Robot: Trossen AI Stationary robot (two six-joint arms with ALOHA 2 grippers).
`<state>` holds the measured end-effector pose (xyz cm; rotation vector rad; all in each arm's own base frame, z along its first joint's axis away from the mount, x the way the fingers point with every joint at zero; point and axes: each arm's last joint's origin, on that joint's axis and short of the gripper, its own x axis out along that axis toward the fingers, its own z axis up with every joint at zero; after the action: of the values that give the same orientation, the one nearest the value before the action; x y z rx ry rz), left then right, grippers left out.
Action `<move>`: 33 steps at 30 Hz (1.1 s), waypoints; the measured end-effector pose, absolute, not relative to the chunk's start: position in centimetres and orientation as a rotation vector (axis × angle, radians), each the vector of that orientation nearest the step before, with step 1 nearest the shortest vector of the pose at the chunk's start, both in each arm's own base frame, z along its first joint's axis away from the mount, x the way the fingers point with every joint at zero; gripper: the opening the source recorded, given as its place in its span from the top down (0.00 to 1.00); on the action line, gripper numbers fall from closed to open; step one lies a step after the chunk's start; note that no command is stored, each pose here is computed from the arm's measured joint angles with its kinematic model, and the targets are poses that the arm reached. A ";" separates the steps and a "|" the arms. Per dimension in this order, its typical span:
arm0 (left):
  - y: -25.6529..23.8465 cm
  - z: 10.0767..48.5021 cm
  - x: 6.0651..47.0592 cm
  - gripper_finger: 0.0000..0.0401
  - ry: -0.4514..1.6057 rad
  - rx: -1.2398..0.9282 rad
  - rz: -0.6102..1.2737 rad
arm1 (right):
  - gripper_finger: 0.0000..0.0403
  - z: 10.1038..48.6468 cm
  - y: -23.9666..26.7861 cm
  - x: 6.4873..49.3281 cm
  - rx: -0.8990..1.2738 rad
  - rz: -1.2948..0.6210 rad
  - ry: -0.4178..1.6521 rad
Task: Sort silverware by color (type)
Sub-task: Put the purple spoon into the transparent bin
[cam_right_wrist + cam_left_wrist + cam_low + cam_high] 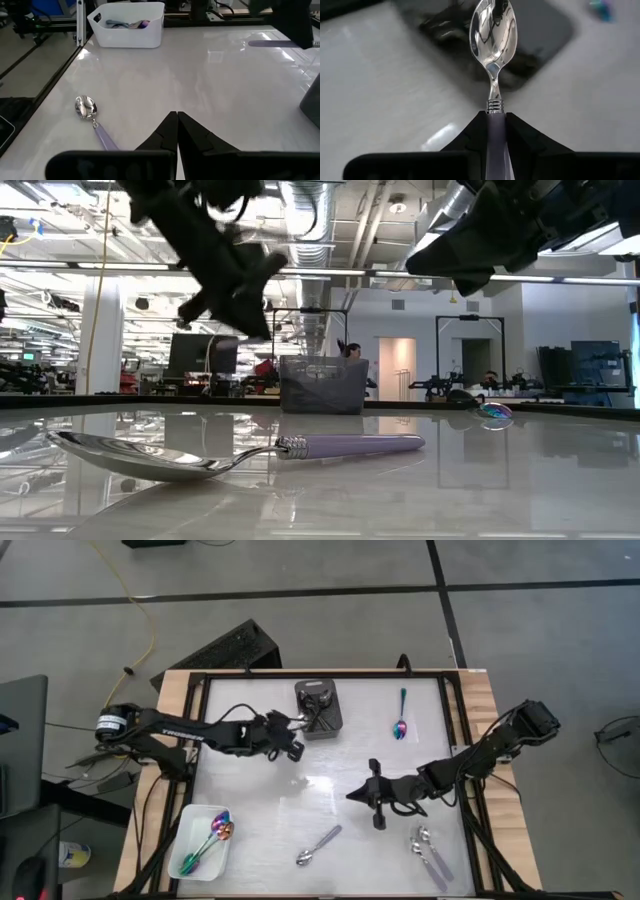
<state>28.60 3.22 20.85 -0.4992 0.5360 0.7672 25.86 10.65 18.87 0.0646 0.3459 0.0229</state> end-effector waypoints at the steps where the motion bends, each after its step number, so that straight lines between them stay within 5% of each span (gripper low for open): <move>1: 2.7 21.3 28.9 0.91 0.527 -0.479 0.751 | 0.92 18.9 10.6 25.9 0.064 0.022 0.343; 11: -2.6 26.6 28.0 0.92 0.307 -0.204 0.652 | 0.92 19.3 9.5 26.5 0.088 -0.013 0.302; 22: -6.7 27.7 26.7 0.91 -0.078 -0.250 0.000 | 0.89 20.6 8.1 27.4 0.078 0.041 0.175; 27: -7.5 26.9 27.7 0.92 -0.188 -0.267 -0.183 | 0.76 21.6 7.4 27.7 0.077 0.077 0.080; 33: -7.9 25.9 29.5 0.92 -0.336 -0.249 -0.240 | 0.48 23.0 6.5 28.5 0.084 0.128 0.014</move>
<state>29.53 -7.89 25.86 -0.2488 -0.3360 -0.2404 28.55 6.53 23.02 0.0840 0.0139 0.1277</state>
